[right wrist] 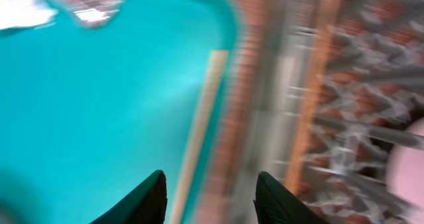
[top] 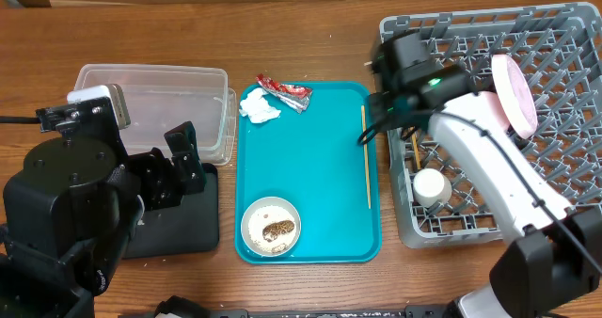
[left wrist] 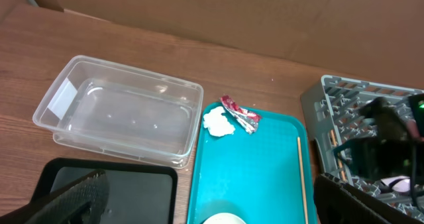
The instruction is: Sort waste into correct bins and load items into the dishwasher
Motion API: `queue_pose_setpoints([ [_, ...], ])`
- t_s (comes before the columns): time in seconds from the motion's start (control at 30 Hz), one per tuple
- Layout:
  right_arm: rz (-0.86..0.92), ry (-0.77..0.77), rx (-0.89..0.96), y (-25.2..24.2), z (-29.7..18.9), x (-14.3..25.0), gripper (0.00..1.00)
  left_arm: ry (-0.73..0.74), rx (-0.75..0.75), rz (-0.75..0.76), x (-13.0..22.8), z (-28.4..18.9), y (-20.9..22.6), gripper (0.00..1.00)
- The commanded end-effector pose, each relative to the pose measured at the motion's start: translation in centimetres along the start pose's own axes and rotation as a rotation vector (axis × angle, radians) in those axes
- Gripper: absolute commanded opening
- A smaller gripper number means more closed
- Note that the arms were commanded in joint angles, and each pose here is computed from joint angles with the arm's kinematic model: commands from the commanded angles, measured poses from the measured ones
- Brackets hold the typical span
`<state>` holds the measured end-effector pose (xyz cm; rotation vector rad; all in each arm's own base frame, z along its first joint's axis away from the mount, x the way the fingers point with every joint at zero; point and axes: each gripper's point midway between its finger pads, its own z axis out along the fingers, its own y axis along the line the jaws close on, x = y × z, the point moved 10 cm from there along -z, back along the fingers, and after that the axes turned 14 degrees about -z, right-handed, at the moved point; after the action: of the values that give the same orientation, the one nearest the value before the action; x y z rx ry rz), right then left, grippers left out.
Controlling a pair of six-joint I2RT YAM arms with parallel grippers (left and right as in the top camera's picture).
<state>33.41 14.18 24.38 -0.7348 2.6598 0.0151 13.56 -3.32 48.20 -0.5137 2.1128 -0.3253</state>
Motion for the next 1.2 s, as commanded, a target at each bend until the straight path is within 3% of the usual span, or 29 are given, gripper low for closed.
queue_pose_setpoints([
  [0.0, -0.007, 0.008, -0.021, 2.5, 0.4, 0.0, 0.46, -0.011, -0.014, -0.012, -0.1, 0.1, 0.1, 1.00],
  [0.3, 0.043, 0.194, 0.096, 4.1, 9.0, 2.6, 0.45, -0.011, -0.013, -0.012, -0.1, 0.1, 0.1, 1.00],
  [0.67, 0.035, 0.266, 0.108, 4.3, 13.7, 3.3, 0.45, -0.011, -0.014, -0.012, -0.1, 0.1, 0.1, 1.00],
  [0.87, 0.043, 0.271, -0.018, 5.2, 13.9, 3.4, 0.23, -0.011, -0.014, -0.012, -0.1, 0.1, 0.1, 1.00],
  [0.97, 0.027, 0.272, -0.099, 5.8, 13.8, 3.4, 0.18, -0.011, -0.014, -0.011, -0.1, 0.1, 0.1, 1.00],
  [1.07, 0.029, 0.274, -0.105, 5.8, 13.8, 3.4, 0.04, -0.011, -0.013, -0.012, -0.1, 0.1, 0.1, 1.00],
  [1.17, 0.033, 0.273, -0.104, 5.7, 13.1, 2.9, 0.04, -0.011, -0.014, -0.012, -0.1, 0.1, 0.1, 1.00],
])
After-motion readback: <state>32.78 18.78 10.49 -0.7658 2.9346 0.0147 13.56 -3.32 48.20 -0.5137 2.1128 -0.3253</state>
